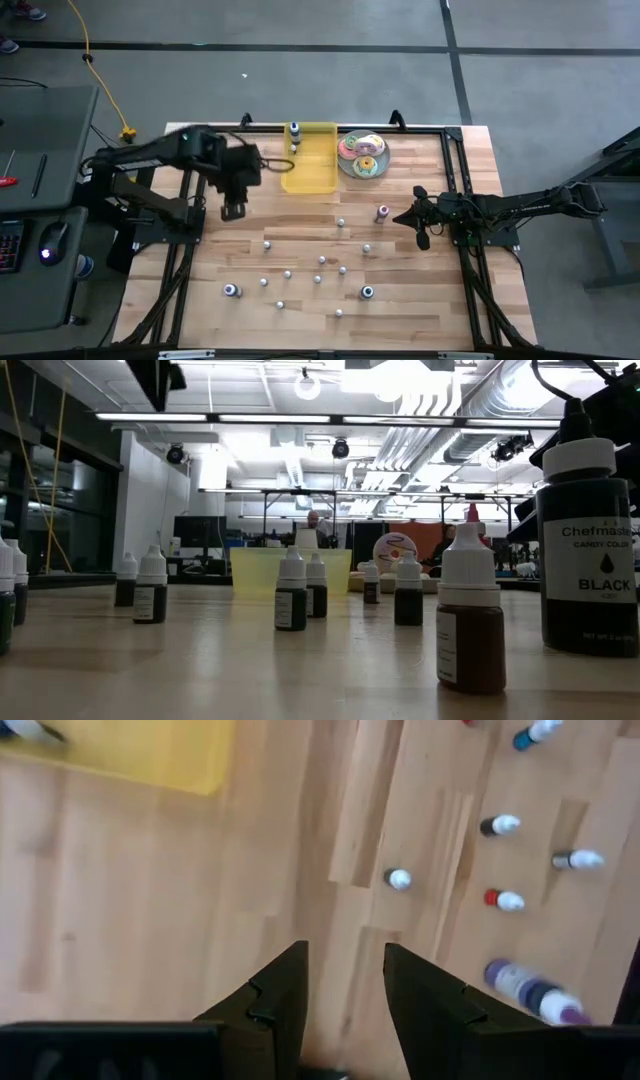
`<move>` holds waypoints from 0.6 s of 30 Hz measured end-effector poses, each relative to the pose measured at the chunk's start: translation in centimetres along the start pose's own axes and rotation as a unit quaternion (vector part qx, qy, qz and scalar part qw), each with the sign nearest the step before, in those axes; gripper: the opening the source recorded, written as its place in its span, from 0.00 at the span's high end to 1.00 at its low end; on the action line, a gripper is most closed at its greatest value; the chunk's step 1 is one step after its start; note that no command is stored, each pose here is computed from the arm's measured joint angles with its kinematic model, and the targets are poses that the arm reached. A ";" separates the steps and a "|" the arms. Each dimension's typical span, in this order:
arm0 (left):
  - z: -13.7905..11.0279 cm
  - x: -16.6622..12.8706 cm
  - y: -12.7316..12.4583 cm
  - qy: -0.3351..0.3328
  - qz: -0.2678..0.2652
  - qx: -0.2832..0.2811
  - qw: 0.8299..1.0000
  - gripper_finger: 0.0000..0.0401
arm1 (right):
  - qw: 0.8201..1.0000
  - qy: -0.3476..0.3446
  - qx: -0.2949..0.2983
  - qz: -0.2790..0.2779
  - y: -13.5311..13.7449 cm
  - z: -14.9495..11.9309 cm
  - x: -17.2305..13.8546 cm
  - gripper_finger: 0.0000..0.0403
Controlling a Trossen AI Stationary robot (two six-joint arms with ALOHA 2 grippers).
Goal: Pick & Place food coloring
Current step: Put the small black food coloring bottle into the bin
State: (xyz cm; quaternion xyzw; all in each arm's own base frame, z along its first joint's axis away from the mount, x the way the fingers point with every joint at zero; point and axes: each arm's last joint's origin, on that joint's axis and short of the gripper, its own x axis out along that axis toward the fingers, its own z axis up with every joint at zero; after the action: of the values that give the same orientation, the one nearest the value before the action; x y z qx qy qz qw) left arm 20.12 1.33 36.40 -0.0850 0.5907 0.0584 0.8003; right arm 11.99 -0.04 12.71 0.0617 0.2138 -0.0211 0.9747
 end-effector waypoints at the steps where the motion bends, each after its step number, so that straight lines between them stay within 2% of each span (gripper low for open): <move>1: -0.2 0.8 -0.2 0.001 -0.002 -0.013 1.000 0.68 | 1.000 0.000 0.000 0.000 0.0 0.0 0.0 1.00; 11: -3.3 8.6 -2.0 0.024 -0.013 -0.108 0.994 0.68 | 1.000 0.000 0.000 0.000 0.0 0.0 0.0 1.00; 18: -4.7 11.5 -2.7 0.036 -0.014 -0.164 0.986 0.68 | 1.000 0.000 0.000 0.000 0.0 0.0 0.0 1.00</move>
State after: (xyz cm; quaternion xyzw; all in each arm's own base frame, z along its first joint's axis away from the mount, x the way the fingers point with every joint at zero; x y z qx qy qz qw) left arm 19.68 -2.37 24.30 -0.2255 0.5999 0.1404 0.7547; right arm 11.98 -0.03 12.71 0.0616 0.2139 -0.0210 0.9747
